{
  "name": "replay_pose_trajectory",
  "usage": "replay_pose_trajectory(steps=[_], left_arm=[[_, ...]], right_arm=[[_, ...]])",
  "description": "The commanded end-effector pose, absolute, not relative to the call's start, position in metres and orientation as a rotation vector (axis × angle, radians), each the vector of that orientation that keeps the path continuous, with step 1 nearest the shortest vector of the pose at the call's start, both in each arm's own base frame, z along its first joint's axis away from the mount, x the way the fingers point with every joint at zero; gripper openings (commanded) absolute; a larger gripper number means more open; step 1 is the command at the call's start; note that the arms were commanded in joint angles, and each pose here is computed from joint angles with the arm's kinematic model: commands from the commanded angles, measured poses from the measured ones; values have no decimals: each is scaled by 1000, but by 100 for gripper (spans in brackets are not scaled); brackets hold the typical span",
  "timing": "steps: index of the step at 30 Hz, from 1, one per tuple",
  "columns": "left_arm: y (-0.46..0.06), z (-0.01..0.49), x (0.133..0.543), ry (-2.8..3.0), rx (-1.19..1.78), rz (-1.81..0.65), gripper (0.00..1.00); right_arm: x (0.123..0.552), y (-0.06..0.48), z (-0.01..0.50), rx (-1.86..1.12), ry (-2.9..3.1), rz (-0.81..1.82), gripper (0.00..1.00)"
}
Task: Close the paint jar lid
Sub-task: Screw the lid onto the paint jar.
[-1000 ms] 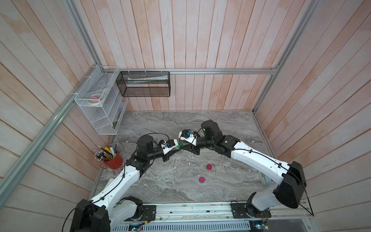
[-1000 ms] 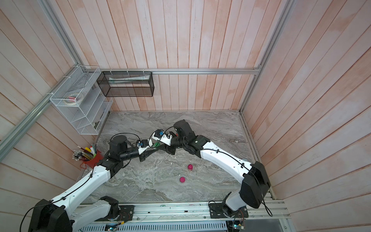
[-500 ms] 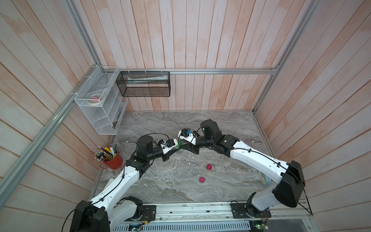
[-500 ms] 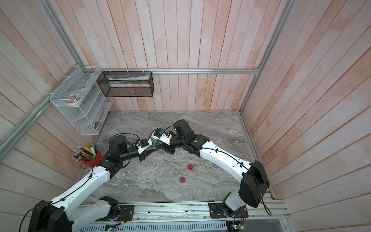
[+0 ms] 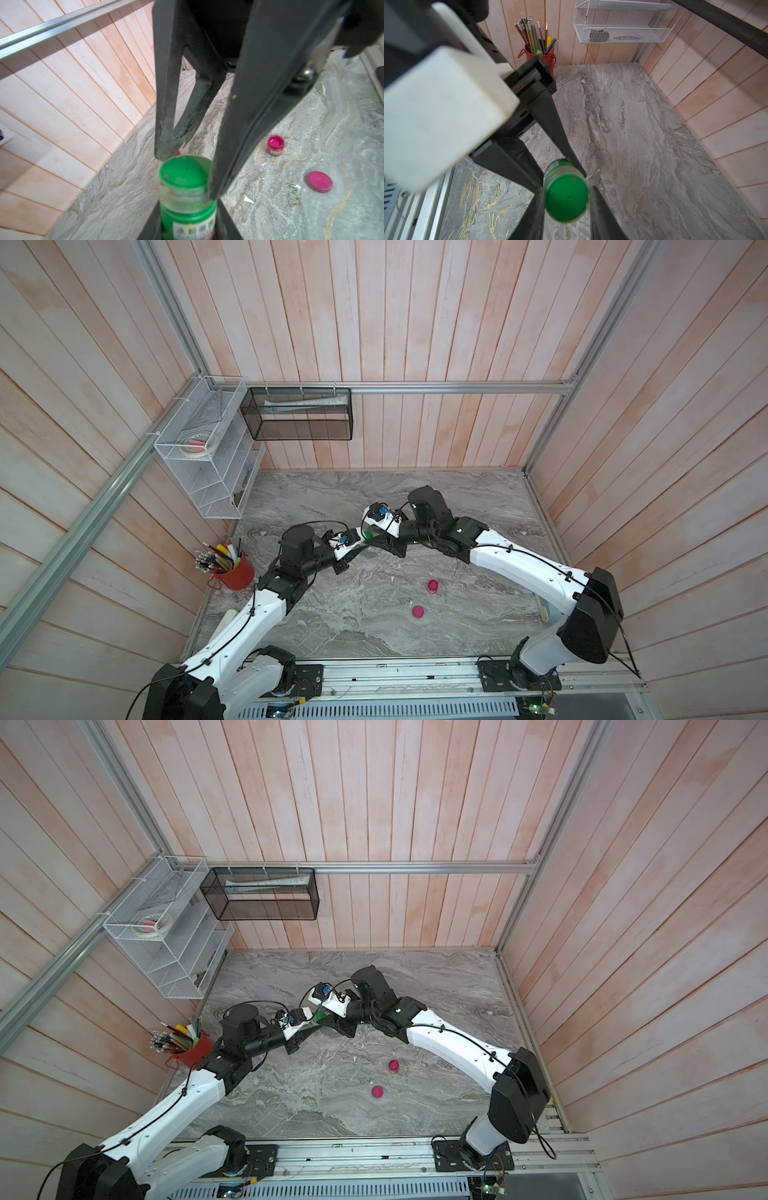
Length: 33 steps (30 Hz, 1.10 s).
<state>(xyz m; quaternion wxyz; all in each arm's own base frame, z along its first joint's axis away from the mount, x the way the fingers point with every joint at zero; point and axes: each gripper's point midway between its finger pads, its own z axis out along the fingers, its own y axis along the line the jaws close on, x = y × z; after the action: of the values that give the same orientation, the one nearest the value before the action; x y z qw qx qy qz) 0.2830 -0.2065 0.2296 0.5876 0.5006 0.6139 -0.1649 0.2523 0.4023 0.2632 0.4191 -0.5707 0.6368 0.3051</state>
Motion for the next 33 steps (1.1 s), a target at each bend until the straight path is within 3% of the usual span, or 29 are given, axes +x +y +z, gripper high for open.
replay_pose_trajectory(steps=[1,13,20,26,33], left_arm=[[-204,267,286,1286,1101,-289,29],[-175,293,296,1229,920,-77,29],[-177,286,300,1257,930,-89,29],[-179,282,300,1268,945,-102,29],[-179,275,306,1301,947,-100,29]], right_arm=[[241,414,242,-1438,1710,831,15],[220,457,223,-1392,1932,1140,13],[229,450,230,-1293,1910,1066,30],[245,423,239,-1200,1923,1012,32],[223,409,258,-1263,1805,1075,34]])
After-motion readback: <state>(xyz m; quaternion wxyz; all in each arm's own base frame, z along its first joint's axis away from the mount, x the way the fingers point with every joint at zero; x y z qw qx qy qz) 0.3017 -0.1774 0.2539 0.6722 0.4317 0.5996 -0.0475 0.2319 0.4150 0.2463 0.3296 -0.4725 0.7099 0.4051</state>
